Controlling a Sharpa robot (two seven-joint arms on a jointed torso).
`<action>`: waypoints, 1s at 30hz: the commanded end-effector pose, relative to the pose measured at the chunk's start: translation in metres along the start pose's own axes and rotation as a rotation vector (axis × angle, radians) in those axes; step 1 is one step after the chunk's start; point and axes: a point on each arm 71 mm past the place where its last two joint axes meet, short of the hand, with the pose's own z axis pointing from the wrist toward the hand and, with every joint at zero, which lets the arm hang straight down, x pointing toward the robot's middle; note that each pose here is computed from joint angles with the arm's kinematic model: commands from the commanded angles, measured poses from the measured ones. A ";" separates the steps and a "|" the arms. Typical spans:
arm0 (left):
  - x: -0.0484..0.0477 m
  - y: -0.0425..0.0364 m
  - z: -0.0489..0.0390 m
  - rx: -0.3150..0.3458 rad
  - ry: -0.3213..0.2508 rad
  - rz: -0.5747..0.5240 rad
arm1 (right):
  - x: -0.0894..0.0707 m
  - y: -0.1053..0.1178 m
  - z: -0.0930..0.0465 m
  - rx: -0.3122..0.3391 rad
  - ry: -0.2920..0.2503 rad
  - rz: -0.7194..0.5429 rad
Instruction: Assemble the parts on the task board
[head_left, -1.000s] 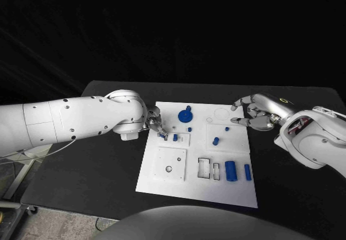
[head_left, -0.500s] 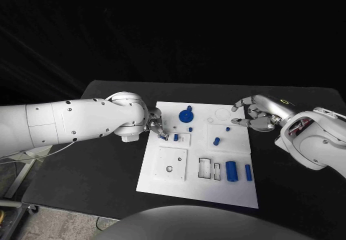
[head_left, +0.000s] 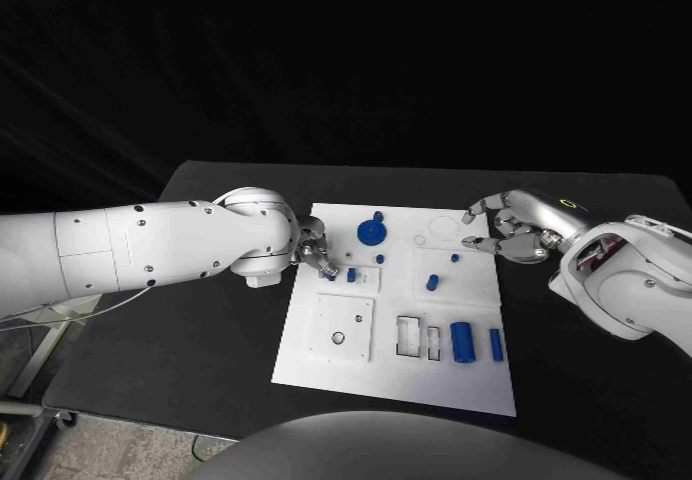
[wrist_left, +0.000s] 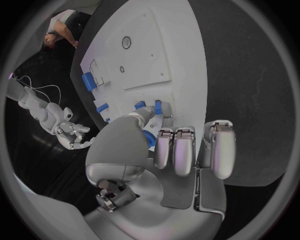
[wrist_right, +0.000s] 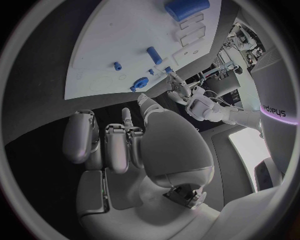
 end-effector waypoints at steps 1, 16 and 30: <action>0.0029 -0.0026 0.0004 0.010 0.014 -0.004 | 0.001 0.000 0.000 0.002 0.010 -0.003; 0.0046 0.0000 0.0016 -0.003 0.034 0.005 | 0.002 -0.002 0.000 0.010 0.017 -0.004; 0.0045 0.0027 0.0035 -0.012 0.033 0.002 | 0.003 -0.002 0.000 0.013 0.023 -0.004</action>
